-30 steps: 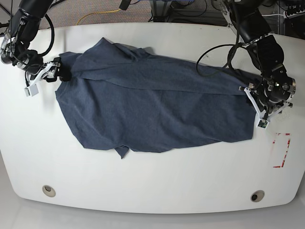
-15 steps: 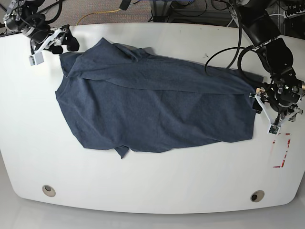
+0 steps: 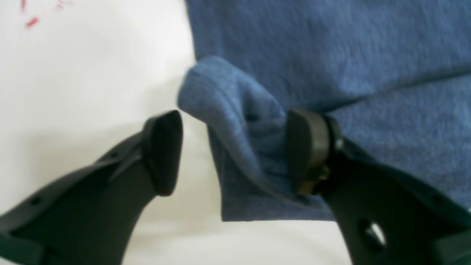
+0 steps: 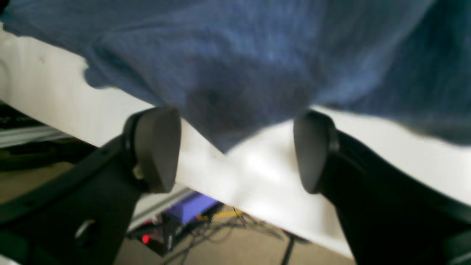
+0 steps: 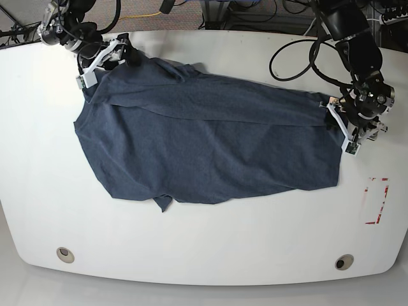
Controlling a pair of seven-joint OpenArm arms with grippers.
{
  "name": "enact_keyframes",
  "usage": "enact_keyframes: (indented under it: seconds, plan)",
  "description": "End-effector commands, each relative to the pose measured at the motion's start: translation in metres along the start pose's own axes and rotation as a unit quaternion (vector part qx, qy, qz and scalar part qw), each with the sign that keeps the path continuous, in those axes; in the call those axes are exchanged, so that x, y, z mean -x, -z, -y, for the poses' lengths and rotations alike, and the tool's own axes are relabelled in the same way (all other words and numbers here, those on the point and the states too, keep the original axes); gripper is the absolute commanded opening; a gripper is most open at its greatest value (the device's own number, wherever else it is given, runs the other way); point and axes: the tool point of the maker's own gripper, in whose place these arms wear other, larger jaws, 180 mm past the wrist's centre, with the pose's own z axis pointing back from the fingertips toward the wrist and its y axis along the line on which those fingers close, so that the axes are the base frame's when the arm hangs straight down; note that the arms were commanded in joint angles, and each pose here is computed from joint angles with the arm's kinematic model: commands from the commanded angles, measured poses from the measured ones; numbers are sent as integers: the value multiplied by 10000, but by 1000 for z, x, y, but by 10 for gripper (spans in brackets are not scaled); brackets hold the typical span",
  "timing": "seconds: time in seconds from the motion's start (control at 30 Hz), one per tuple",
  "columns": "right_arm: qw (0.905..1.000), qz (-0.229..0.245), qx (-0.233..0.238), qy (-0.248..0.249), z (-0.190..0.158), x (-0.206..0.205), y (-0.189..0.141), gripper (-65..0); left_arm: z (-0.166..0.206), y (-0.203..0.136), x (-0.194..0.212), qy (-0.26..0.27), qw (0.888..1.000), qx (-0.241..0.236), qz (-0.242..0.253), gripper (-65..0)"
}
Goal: Fold the T-shirt properly
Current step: 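Regrasp the shirt edge with both grippers at its two ends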
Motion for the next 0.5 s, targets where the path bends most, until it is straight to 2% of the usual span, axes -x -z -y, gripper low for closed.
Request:
enact_keyframes:
  seconds: [0.0, 0.13, 0.27, 0.3, 0.4, 0.47]
  plan:
    - [9998, 112, 85, -159, 1, -11, -1, -190, -8, 0, -11, -15, 9998, -48, 214, -304]
    - [9997, -22, 16, -255, -9, -8, 10, -192, -4, 11, 4, -160, 9998, 112, -3, -336]
    - [9991, -99, -181, -357, -22, -7, 18, -195, -9, 10, 7, -316, 9995, 47, 61, -350]
    - [9990, -120, -221, -376, -25, -7, 20, -217, -9, 11, 9, -332, 9994, 55, 44, -350]
    - [9991, -70, -278, -324, -30, -8, 24, -336, -9, 11, 9, -332, 9994, 55, 44, -350]
    - [9991, -65, -287, -321, -31, -8, 24, -485, -9, 11, 9, -332, 9994, 55, 44, -350]
